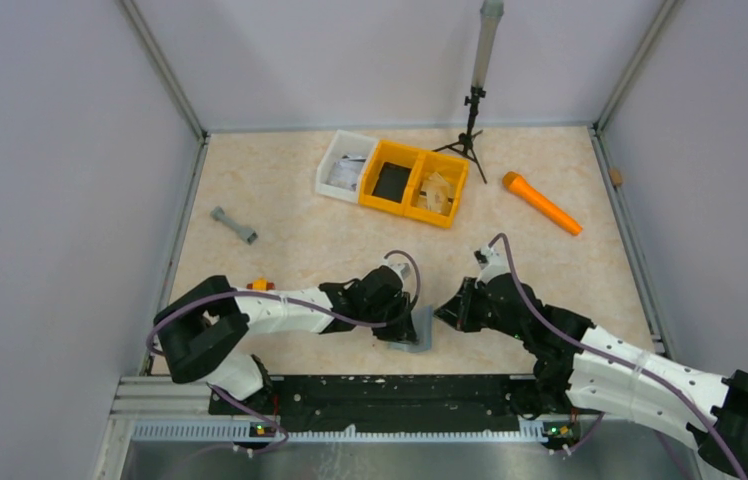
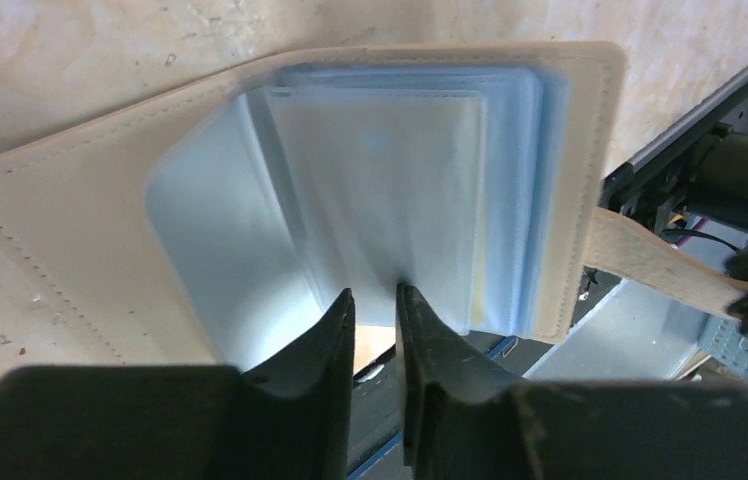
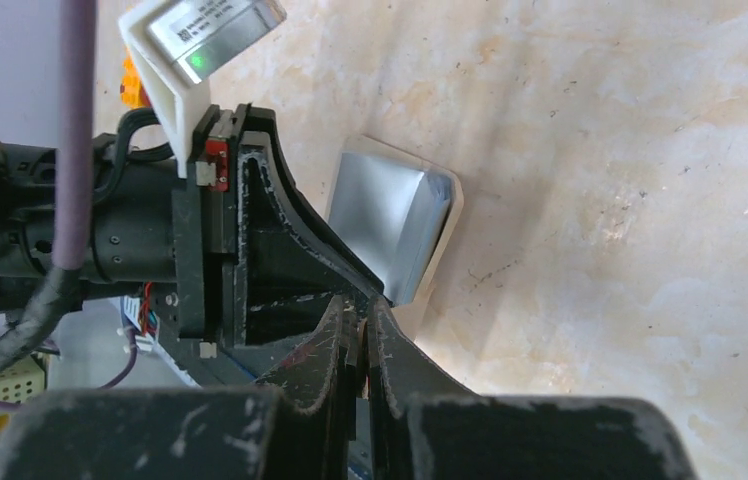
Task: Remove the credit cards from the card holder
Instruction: Remove the credit card from the card holder.
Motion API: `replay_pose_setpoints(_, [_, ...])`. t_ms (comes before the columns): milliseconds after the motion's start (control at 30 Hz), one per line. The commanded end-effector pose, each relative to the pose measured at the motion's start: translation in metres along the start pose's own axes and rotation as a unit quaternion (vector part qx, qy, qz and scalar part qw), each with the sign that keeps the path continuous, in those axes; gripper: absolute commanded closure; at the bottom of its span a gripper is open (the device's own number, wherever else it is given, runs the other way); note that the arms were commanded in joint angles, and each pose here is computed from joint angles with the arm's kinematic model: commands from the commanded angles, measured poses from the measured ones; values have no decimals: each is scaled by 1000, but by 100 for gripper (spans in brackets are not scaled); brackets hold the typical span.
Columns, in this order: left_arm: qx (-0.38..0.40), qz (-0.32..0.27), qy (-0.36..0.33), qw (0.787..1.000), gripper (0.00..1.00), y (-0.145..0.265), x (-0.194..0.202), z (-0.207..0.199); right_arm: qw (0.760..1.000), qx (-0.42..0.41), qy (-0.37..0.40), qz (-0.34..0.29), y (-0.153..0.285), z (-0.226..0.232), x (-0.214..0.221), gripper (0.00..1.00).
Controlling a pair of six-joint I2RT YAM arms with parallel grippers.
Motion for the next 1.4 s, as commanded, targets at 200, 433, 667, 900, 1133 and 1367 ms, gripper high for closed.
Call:
replay_pose_setpoints(200, [-2,8,12,1000,91,-10,11,19,999,-10,-2,-44,10,12,-20,100])
replay_pose_setpoints(433, [-11,23,24,999,92,-20,21,34,999,2,-1,-36,7,2,-13,58])
replay_pose_setpoints(667, [-11,42,36,998,95,-31,32,44,999,42,-3,-17,6,-23,0,27])
replay_pose_setpoints(900, [-6,48,44,998,96,-34,36,48,999,55,-1,-5,10,-38,10,37])
replay_pose_setpoints(1133, [-1,47,45,998,97,-32,37,48,999,33,-12,9,-5,-44,23,64])
replay_pose_setpoints(1367, [3,45,47,998,97,-29,38,47,999,19,-14,22,-16,-42,28,72])
Point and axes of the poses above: each gripper's point midway between its finger pads, its own y axis back along the fingers, its own z axis along the line the jaws close on, x = y × z, the point moved 4 cm from there along y, back along the fingers, and after that the axes turned 10 degrees about -y, right-handed, at the moved point
